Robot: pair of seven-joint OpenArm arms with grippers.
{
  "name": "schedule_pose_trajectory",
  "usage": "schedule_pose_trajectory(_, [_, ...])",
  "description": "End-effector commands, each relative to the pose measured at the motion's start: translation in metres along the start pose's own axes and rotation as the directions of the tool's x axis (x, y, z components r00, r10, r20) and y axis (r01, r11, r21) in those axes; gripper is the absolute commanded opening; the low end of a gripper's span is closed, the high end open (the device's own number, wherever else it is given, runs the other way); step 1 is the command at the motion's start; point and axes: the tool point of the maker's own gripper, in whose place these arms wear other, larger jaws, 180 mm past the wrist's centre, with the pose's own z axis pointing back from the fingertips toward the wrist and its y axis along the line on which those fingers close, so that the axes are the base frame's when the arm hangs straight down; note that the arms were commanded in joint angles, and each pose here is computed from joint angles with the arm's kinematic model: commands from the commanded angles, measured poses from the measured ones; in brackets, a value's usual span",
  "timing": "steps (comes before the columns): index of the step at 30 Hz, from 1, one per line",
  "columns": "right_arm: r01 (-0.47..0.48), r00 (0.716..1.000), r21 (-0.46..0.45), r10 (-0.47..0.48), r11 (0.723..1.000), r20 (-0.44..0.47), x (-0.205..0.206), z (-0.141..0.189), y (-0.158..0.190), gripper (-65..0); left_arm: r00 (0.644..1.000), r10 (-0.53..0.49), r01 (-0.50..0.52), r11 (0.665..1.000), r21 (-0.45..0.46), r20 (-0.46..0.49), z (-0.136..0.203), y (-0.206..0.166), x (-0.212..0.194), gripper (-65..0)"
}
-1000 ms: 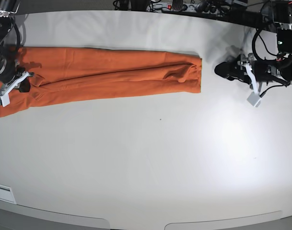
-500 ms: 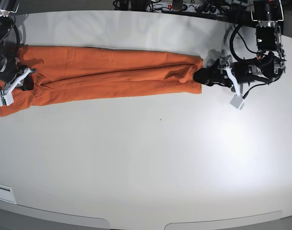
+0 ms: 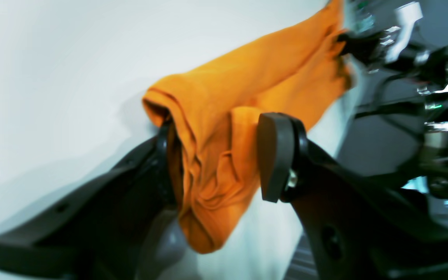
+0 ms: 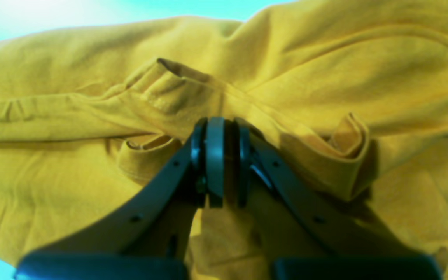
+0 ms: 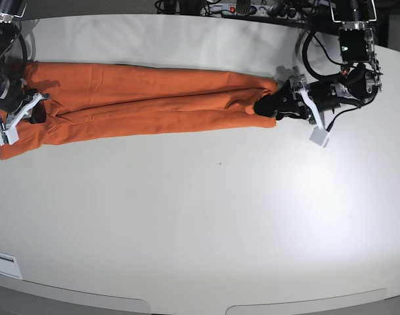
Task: Fold the T-shirt properly
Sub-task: 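Grasp the folded shirt end with the left gripper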
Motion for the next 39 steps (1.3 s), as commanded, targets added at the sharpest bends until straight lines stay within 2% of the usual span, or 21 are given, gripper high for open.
schedule_pose_trajectory(1, [-0.023,1.000,-0.011,0.023,1.000,0.016,0.009,0.006,-0.004,-57.1,0.996,0.053,-0.053,0.999,0.012,-0.074,-0.001,0.004,-0.022,-35.1])
schedule_pose_trajectory(6, [-0.022,1.000,-0.009,0.022,1.000,0.018,0.010,0.006,-0.004,-57.1,0.997,0.053,-0.054,0.998,-0.011,-0.061,-0.001,0.000,-0.019,-35.7])
schedule_pose_trajectory(9, [-0.022,1.000,-0.009,0.022,1.000,0.017,0.010,0.006,-0.004,-57.1,0.997,0.048,-0.049,0.999,-0.011,-0.060,-0.001,0.000,-0.018,-40.5])
schedule_pose_trajectory(12, [-0.025,1.000,-0.007,0.025,1.000,0.017,0.010,0.006,-0.004,-57.1,0.996,0.046,-0.047,0.999,-0.007,-0.077,0.000,0.000,-0.021,-40.3])
schedule_pose_trajectory(17, [-0.038,0.999,0.000,0.038,0.999,0.017,0.009,0.006,-0.002,-57.1,0.999,-0.009,0.010,1.000,0.022,-0.038,0.011,-0.001,-0.007,-35.0])
schedule_pose_trajectory(22, [-0.038,0.999,0.000,0.038,0.999,0.017,0.009,0.006,-0.002,-57.1,0.994,-0.112,0.110,0.989,0.098,0.014,0.028,-0.006,0.016,-35.0])
schedule_pose_trajectory(26, [-0.038,0.999,0.000,0.038,0.999,0.018,0.010,0.006,-0.002,-57.1,0.991,-0.128,0.121,0.977,0.174,0.030,0.036,0.000,0.023,-35.0])
schedule_pose_trajectory(34, [-0.037,0.999,0.000,0.037,0.999,0.018,0.010,0.006,-0.002,-57.1,0.996,-0.075,0.056,0.934,0.353,0.039,0.046,0.033,0.025,-35.0])
schedule_pose_trajectory(39, [-0.038,0.999,0.000,0.038,0.999,0.018,0.010,0.006,-0.002,-57.1,0.998,-0.063,0.049,0.937,0.345,0.029,0.043,0.032,0.019,-35.0])
